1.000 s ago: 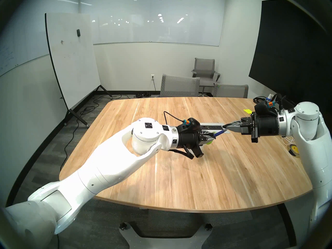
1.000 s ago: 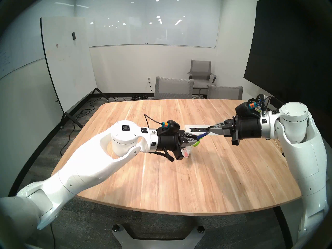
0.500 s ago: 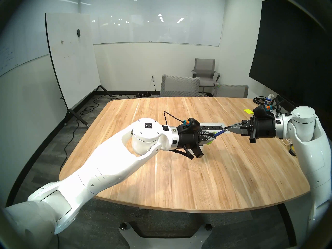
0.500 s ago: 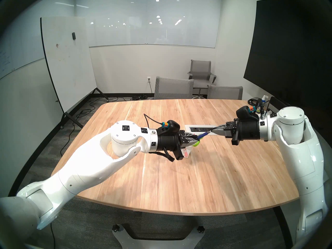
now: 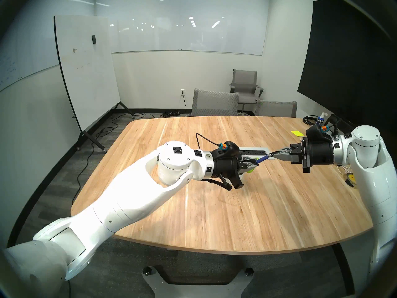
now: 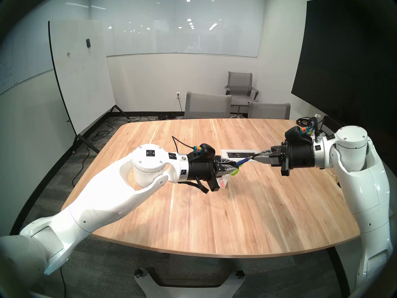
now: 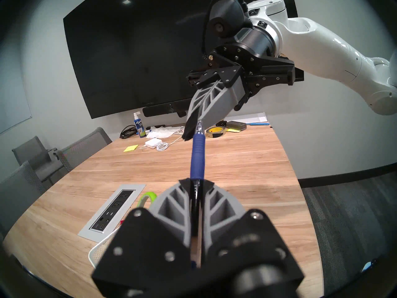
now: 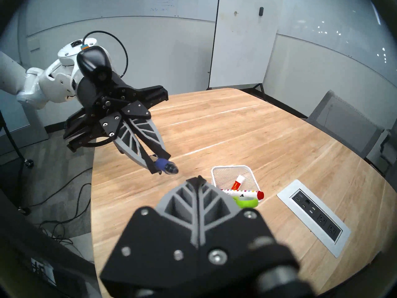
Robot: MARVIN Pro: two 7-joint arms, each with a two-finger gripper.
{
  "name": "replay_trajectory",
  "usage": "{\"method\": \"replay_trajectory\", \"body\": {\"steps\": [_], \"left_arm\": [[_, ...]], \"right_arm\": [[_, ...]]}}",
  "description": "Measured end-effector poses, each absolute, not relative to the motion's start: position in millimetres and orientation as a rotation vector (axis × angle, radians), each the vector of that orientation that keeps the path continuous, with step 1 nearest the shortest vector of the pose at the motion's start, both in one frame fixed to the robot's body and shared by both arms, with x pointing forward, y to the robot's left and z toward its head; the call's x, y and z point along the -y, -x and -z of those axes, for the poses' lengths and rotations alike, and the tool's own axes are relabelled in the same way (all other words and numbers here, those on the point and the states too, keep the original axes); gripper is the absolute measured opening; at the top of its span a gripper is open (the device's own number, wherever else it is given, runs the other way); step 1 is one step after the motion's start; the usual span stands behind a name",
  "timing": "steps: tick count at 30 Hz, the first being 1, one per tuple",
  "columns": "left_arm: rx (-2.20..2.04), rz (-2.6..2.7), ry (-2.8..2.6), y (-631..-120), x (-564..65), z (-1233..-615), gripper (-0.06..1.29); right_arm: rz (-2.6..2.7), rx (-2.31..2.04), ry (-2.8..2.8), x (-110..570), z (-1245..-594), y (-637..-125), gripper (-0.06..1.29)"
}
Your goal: Place the pen, the marker, and the scissors into the pen holder
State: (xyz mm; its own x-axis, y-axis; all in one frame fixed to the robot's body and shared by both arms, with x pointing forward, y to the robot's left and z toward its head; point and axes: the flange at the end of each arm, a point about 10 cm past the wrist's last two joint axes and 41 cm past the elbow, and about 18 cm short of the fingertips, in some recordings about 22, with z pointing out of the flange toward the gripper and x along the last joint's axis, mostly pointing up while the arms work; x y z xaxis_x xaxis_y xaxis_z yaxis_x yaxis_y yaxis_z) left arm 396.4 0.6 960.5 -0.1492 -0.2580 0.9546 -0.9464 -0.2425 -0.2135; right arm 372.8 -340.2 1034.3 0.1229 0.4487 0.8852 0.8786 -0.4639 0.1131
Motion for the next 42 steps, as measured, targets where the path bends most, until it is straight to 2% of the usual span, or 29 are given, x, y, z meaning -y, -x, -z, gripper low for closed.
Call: {"method": "replay_trajectory", "body": {"steps": [42], "left_arm": [[1.387,-1.437,-1.504,-397,-1,-961,0.07]], "right_arm": [[1.295,1.289,1.951,317,-1036,-364,-0.03]]}}
